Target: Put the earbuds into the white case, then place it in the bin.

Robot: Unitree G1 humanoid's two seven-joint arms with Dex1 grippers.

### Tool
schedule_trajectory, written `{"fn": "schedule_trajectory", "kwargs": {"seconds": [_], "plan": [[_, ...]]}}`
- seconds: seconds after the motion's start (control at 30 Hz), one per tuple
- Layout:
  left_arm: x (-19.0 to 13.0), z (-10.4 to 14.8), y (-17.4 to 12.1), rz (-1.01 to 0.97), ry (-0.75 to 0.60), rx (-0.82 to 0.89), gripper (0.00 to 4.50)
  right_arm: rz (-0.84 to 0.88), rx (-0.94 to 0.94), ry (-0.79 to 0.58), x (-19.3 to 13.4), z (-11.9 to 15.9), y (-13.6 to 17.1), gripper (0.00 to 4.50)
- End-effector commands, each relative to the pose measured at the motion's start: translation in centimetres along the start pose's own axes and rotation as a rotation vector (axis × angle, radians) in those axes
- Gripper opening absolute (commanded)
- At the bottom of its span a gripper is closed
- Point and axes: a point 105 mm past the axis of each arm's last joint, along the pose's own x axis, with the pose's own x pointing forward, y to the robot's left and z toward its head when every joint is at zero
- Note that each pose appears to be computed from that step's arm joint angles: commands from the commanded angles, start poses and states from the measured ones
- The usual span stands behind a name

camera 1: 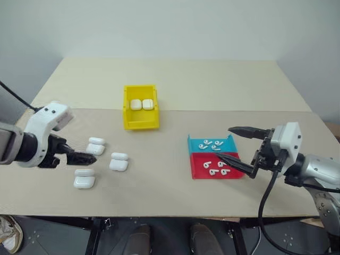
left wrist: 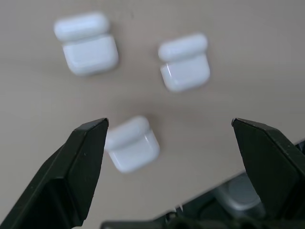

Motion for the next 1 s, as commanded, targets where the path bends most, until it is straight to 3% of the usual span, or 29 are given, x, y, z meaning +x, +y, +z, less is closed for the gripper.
{"fn": "schedule_trajectory", "kwargs": {"seconds": [0.03,0.37,0.57,0.67,0.87,1.0], "plan": [[-1.1,0.3,-0.7,-0.002,-0.009,-0.038,4.50,0.003,-0.010,-0.032,0.1,0.8,0.0,4.48],[-0.8,-2.5,0.2,0.014,0.172,-0.128,4.50,0.019,0.019,-0.012,0.2,0.7,-1.0,4.48],[-0.1,-3.7,1.6,0.075,0.210,-0.192,4.50,0.033,0.024,-0.009,0.5,0.9,-1.3,4.48],[1.1,-3.8,1.9,0.081,0.183,-0.205,4.50,0.044,0.026,-0.010,0.7,1.0,-1.3,4.48],[5.5,-3.4,1.4,0.158,-0.030,-0.247,4.50,0.053,0.028,-0.010,0.9,1.0,-1.4,4.48],[6.6,-3.1,1.1,0.234,-0.108,-0.294,4.50,0.056,0.020,-0.009,0.8,1.2,-1.5,4.48]]}}
